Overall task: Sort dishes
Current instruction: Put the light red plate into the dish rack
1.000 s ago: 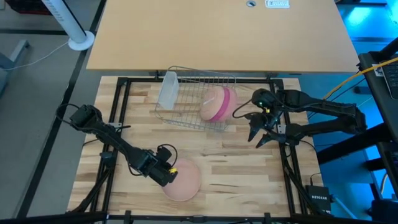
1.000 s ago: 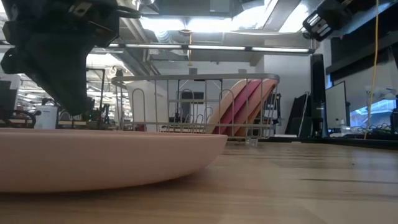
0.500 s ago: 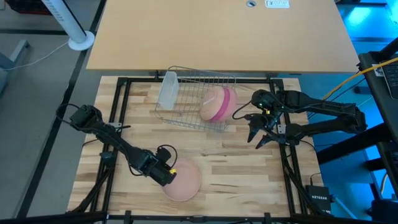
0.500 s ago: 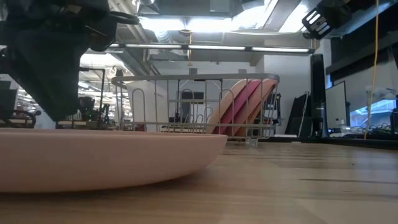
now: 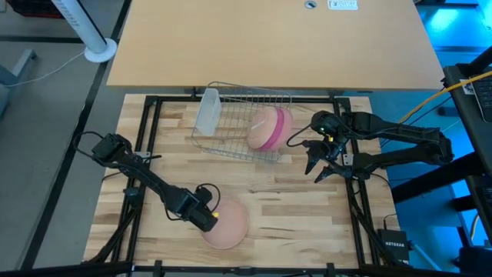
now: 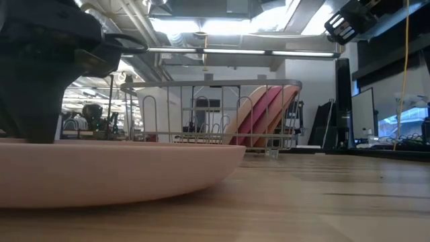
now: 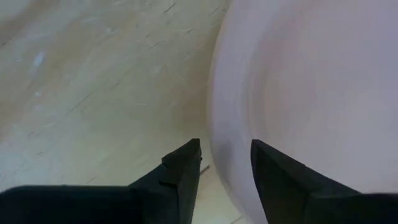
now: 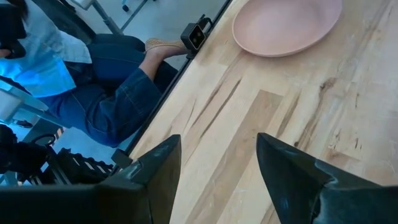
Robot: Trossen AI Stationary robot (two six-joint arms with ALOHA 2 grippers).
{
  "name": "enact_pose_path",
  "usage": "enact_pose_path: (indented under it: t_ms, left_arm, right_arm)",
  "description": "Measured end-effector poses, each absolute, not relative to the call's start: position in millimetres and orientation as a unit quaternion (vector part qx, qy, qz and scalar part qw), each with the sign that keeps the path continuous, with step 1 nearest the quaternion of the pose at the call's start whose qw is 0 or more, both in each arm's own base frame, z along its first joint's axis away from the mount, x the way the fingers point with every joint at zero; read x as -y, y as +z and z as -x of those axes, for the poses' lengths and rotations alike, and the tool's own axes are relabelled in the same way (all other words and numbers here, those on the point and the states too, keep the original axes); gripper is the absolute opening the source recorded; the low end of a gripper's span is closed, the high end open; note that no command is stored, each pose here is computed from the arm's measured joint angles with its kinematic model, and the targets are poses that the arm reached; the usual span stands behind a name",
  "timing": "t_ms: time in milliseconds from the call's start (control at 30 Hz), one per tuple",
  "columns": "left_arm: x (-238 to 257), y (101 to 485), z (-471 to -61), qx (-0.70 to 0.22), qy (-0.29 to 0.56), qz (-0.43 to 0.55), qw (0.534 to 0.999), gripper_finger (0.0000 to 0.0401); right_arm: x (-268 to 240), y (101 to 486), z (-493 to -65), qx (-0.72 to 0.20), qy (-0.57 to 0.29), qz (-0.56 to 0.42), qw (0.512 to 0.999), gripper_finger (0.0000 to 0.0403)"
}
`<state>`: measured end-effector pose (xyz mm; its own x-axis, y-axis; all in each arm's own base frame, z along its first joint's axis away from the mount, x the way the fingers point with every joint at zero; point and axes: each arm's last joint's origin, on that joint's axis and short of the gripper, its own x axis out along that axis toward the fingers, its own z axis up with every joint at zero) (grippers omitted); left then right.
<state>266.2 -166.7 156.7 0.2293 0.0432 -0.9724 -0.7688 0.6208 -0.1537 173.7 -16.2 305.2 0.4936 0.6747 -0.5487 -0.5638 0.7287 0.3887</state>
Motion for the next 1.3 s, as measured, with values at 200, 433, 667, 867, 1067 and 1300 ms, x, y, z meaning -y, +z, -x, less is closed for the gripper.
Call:
enact_pose_path:
  t_ms: [200,433,667,867,1067,1300]
  left_arm:
    - [167,157,-268,-0.547,0.281,0.334,0.714,0.0072]
    - [167,157,-268,-0.544,0.285,0.339,0.713,0.0010]
    - [170,163,-271,-0.531,0.295,0.364,0.706,0.0003]
    - [174,185,-284,-0.488,0.299,0.367,0.734,0.0002]
    - [174,233,-292,-0.427,0.325,0.318,0.782,0.0001]
    - [168,301,-291,-0.356,0.371,0.256,0.819,0.0000]
  right_arm:
    - [16,305,-174,-0.352,0.360,-0.079,0.861,0.0214]
    - [16,305,-174,-0.352,0.359,-0.079,0.861,0.0214]
    - [16,305,-174,-0.356,0.356,-0.087,0.860,0.0214]
    - [17,305,-174,-0.356,0.353,-0.084,0.861,0.0214]
    - [19,305,-176,-0.358,0.327,-0.066,0.872,0.0214]
    - [19,306,-178,-0.352,0.327,-0.062,0.875,0.0214]
